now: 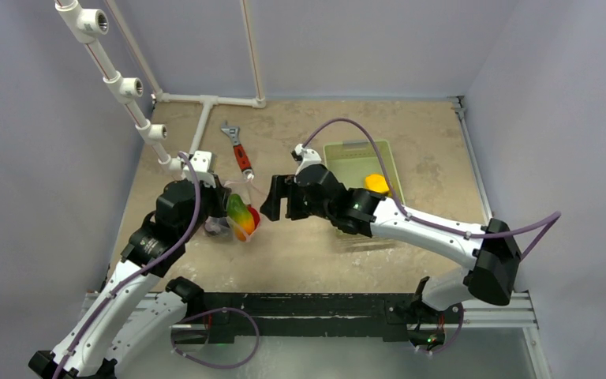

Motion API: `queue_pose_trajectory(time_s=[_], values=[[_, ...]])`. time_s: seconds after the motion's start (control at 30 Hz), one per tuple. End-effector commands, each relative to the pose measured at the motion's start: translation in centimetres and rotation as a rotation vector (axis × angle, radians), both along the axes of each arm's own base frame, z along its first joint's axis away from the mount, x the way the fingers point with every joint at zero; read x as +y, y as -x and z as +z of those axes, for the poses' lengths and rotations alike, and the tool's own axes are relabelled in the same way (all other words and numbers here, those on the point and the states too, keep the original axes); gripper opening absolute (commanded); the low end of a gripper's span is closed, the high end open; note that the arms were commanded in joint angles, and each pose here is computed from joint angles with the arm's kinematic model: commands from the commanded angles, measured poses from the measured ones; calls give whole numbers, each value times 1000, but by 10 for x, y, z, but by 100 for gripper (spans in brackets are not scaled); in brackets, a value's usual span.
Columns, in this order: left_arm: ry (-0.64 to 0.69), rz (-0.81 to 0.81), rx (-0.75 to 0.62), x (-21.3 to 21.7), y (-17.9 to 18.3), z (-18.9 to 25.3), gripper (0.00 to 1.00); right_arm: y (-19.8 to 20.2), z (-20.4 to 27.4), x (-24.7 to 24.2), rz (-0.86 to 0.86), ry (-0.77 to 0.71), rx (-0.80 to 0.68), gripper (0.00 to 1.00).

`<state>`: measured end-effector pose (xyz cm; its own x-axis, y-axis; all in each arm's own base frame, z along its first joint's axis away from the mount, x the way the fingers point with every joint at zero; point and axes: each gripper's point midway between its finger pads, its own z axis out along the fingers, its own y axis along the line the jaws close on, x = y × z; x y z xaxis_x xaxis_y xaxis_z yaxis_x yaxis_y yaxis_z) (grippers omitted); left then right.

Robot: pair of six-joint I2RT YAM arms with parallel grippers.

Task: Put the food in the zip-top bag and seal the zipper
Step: Place the fake fruit in the zipper food storage bag, then adjust the zipper food storage bag at the center of the board.

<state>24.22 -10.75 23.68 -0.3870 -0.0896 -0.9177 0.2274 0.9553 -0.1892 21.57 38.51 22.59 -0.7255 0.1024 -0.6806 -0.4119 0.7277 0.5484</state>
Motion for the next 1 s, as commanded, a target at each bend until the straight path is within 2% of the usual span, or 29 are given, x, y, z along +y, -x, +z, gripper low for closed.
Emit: queue_pose_trajectory(time_s=[0.0,0.4,0.7,0.97], values=[[28,-6,-36,-4,-3,10,0,1,-13,-4,-76,-37,77,82],[29,-7,-37,-4,-3,11,0,-17,-54,16,-217,-45,200,68],[30,-8,-37,-4,-3,11,0,-29,-50,31,-267,-97,211,56],[32,-6,-43,-3,-2,12,0,-27,-49,38,-239,-115,219,30]])
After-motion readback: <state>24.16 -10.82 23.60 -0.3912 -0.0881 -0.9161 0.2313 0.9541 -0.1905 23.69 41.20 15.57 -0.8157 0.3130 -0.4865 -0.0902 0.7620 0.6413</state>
